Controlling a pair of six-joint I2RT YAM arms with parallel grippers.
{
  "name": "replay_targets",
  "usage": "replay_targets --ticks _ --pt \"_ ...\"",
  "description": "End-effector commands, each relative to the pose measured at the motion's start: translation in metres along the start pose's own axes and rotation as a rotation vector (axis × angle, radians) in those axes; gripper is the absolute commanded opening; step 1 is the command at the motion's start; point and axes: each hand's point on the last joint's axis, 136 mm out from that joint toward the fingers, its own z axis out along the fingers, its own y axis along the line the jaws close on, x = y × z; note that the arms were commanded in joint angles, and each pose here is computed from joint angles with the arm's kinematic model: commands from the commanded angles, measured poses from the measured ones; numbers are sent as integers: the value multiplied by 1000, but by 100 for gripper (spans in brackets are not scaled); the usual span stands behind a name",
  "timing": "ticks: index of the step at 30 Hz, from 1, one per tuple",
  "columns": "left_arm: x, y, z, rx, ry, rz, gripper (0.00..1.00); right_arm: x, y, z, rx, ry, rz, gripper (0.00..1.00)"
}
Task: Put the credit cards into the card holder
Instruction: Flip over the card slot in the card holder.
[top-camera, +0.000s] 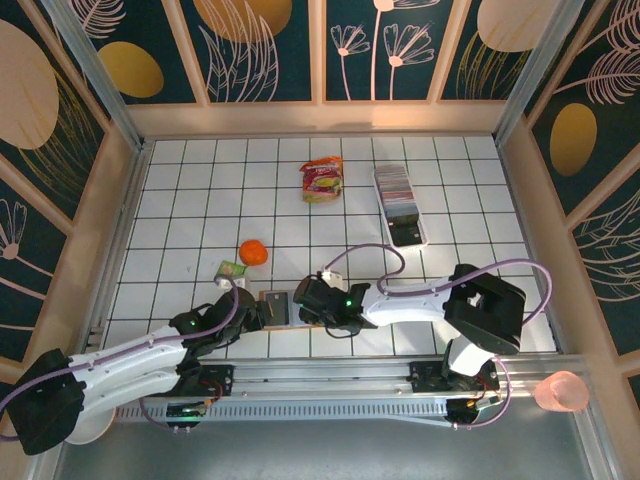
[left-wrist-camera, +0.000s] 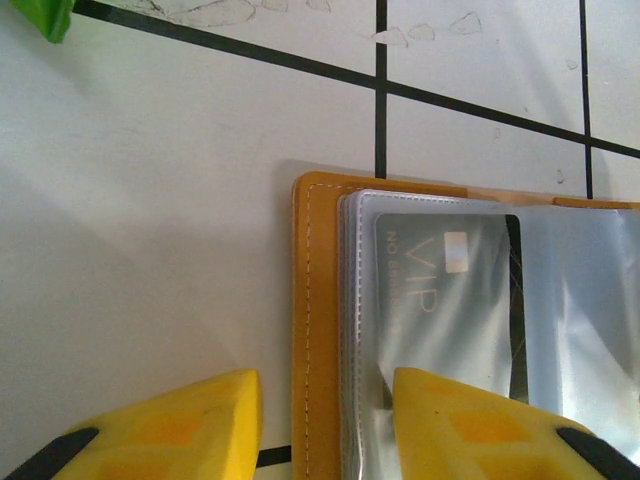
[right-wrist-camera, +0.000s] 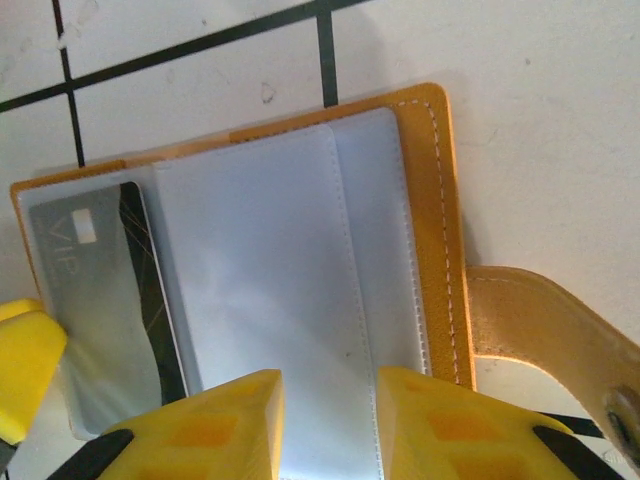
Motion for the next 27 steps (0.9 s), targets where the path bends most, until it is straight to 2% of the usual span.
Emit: replay_targets --ticks 1,10,20,27 --pt "14 6 5 -9 59 16 36 6 -7 5 24 7 2 30" --pt "20 10 7 -13 77 18 29 11 -1 12 14 31 -3 30" --pt "23 11 8 -8 89 17 26 7 14 13 -11 23 -13 32" --pt "23 11 8 -9 87 13 25 1 29 9 -104 7 25 34"
